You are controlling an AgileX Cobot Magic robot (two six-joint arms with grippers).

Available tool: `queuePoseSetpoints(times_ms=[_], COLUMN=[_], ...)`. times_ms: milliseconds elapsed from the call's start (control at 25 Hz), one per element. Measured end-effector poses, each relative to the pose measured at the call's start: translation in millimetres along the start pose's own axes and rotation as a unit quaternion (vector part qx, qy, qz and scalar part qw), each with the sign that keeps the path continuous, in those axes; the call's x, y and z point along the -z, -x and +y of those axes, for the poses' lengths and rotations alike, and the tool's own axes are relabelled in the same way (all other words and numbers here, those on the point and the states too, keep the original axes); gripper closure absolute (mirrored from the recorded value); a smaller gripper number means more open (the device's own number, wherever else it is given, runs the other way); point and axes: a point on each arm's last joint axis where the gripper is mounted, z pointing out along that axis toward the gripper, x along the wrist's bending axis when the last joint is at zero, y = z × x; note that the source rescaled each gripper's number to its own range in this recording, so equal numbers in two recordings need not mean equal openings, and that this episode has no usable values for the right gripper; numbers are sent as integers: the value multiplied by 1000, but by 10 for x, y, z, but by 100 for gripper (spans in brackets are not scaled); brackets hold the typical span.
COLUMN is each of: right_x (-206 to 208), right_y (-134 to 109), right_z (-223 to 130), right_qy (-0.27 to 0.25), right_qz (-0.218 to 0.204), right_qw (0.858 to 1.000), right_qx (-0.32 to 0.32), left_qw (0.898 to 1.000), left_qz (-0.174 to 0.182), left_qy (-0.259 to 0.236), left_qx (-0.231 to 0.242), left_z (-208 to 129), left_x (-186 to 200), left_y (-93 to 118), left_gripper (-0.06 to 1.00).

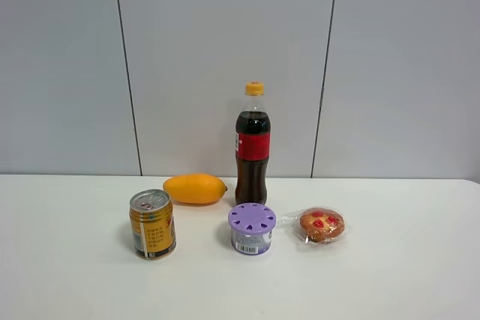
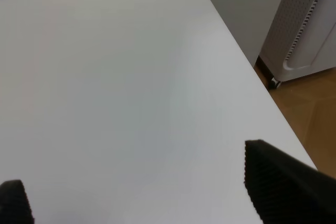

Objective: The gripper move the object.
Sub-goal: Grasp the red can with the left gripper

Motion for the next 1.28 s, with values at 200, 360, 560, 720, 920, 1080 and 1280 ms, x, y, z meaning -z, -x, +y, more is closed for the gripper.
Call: queuePoseSetpoints(times_ms=[200, 360, 560, 720, 920, 1080, 1280], right_x=[0, 0, 0, 0, 0, 0, 0], right_y=[0, 0, 0, 0, 0, 0, 0], right_z=[0, 0, 0, 0, 0, 0, 0], right_qy=[0, 0, 0, 0, 0, 0, 0], right_qz=[0, 0, 0, 0, 0, 0, 0], right_qw=[1000, 1000, 1000, 1000, 1000, 1000, 1000], right_qx=[0, 0, 0, 0, 0, 0, 0], left_qw=[1000, 1000, 1000, 1000, 1000, 1000, 1000], left_qz=[0, 0, 0, 0, 0, 0, 0], left_qy=[0, 0, 0, 0, 0, 0, 0], left_qx=[0, 0, 0, 0, 0, 0, 0], left_z=[0, 0, 0, 0, 0, 0, 0], left_x=[0, 0, 0, 0, 0, 0, 0], left_y=[0, 0, 0, 0, 0, 0, 0], left_gripper=[-6, -6, -6, -6, -6, -6, -6])
